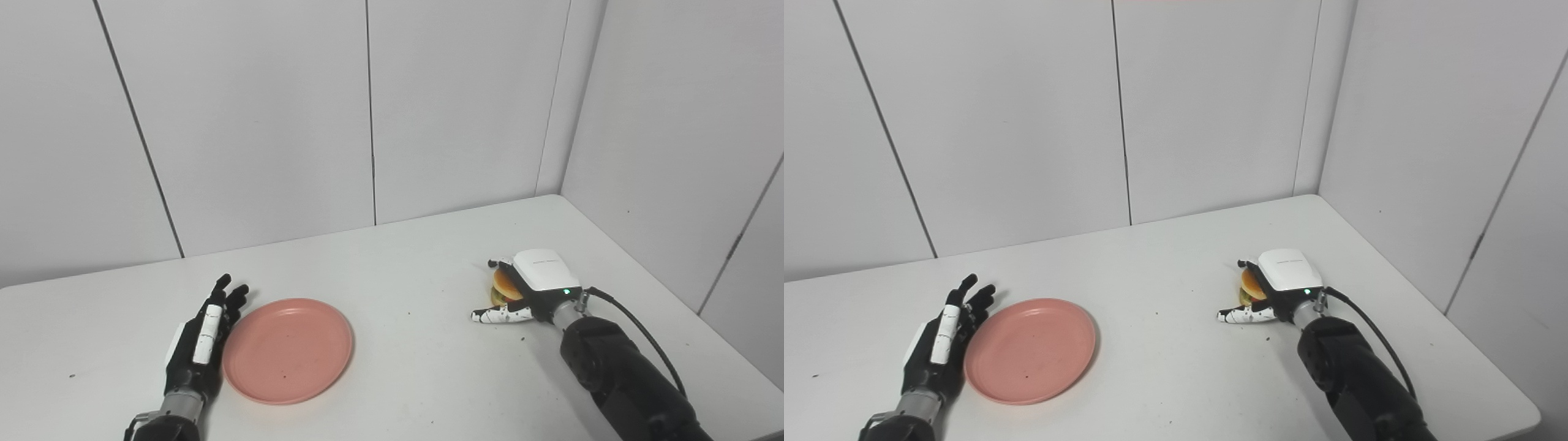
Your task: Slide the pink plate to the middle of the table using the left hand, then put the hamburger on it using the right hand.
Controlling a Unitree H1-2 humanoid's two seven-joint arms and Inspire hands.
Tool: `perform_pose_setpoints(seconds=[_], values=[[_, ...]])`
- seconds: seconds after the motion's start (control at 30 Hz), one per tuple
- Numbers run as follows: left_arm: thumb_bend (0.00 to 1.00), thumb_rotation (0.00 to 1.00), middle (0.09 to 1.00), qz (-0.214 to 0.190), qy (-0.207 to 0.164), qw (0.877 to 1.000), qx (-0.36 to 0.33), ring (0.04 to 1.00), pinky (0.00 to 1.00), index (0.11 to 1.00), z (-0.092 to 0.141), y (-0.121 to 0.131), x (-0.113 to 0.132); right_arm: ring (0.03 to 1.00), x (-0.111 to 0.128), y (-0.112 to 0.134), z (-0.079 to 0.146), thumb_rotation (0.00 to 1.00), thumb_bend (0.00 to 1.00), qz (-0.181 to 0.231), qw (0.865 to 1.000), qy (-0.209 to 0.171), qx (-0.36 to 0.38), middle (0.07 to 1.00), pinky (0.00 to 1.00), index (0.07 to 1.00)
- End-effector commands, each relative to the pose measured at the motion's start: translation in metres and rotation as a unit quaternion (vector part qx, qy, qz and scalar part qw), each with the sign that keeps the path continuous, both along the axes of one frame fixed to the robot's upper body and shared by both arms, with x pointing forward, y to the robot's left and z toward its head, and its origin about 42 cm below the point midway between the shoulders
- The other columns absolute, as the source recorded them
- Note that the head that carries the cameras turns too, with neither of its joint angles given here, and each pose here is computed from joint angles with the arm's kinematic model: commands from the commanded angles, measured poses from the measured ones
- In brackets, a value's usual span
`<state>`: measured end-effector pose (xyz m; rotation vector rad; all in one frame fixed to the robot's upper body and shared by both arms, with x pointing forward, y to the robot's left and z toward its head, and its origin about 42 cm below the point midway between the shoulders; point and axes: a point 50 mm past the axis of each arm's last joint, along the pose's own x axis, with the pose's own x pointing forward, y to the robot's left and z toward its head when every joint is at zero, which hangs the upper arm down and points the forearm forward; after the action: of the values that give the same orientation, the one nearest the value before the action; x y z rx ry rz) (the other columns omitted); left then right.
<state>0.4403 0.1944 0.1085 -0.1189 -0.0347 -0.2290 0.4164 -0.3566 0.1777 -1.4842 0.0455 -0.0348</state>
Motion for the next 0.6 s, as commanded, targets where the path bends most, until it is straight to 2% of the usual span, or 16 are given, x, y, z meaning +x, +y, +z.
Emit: perform_pose_setpoints(seconds=[0.0, 0.07, 0.13, 0.2, 0.23, 0.27, 0.37, 0.57], values=[[0.94, 0.84, 0.88, -0.003, 0.008, 1.0, 0.002, 0.934, 1.0, 0.935, -0.005, 0.003, -0.004, 0.721, 0.01, -0.004, 0.023, 0.64, 0.83, -0.01, 0.999, -0.049, 0.0, 0.758, 0.6, 0.76], [0.94, 0.84, 0.881, -0.003, 0.008, 1.0, 0.003, 0.935, 1.0, 0.935, -0.005, 0.003, -0.005, 0.689, 0.012, -0.004, 0.02, 0.59, 0.81, -0.016, 0.998, -0.056, 0.001, 0.74, 0.55, 0.745], [0.94, 0.84, 0.88, -0.002, 0.009, 1.0, 0.003, 0.932, 1.0, 0.934, -0.005, 0.003, -0.005, 0.595, 0.013, -0.004, 0.017, 0.44, 0.72, -0.02, 0.998, -0.067, 0.002, 0.681, 0.45, 0.678], [0.94, 0.84, 0.881, -0.002, 0.01, 1.0, 0.005, 0.931, 0.99, 0.935, -0.005, 0.003, -0.006, 0.488, 0.015, -0.004, 0.014, 0.31, 0.64, -0.018, 0.996, -0.083, 0.008, 0.591, 0.38, 0.593], [0.93, 0.85, 0.881, -0.002, 0.01, 1.0, 0.005, 0.932, 0.99, 0.935, -0.006, 0.003, -0.006, 0.416, 0.016, -0.004, 0.013, 0.22, 0.56, -0.016, 0.996, -0.09, 0.012, 0.523, 0.33, 0.531], [0.93, 0.85, 0.882, -0.002, 0.01, 1.0, 0.005, 0.932, 0.99, 0.935, -0.006, 0.003, -0.006, 0.367, 0.016, -0.004, 0.011, 0.18, 0.53, -0.014, 0.995, -0.1, 0.013, 0.471, 0.29, 0.505], [0.93, 0.85, 0.883, -0.002, 0.011, 1.0, 0.004, 0.932, 0.99, 0.934, -0.006, 0.003, -0.007, 0.313, 0.019, -0.007, 0.006, 0.15, 0.51, -0.012, 0.994, -0.112, 0.01, 0.405, 0.25, 0.486], [0.93, 0.84, 0.885, -0.002, 0.01, 1.0, 0.004, 0.935, 0.98, 0.935, -0.006, 0.002, -0.008, 0.286, 0.022, -0.012, -0.001, 0.14, 0.51, -0.014, 0.994, -0.112, 0.005, 0.367, 0.22, 0.479]])
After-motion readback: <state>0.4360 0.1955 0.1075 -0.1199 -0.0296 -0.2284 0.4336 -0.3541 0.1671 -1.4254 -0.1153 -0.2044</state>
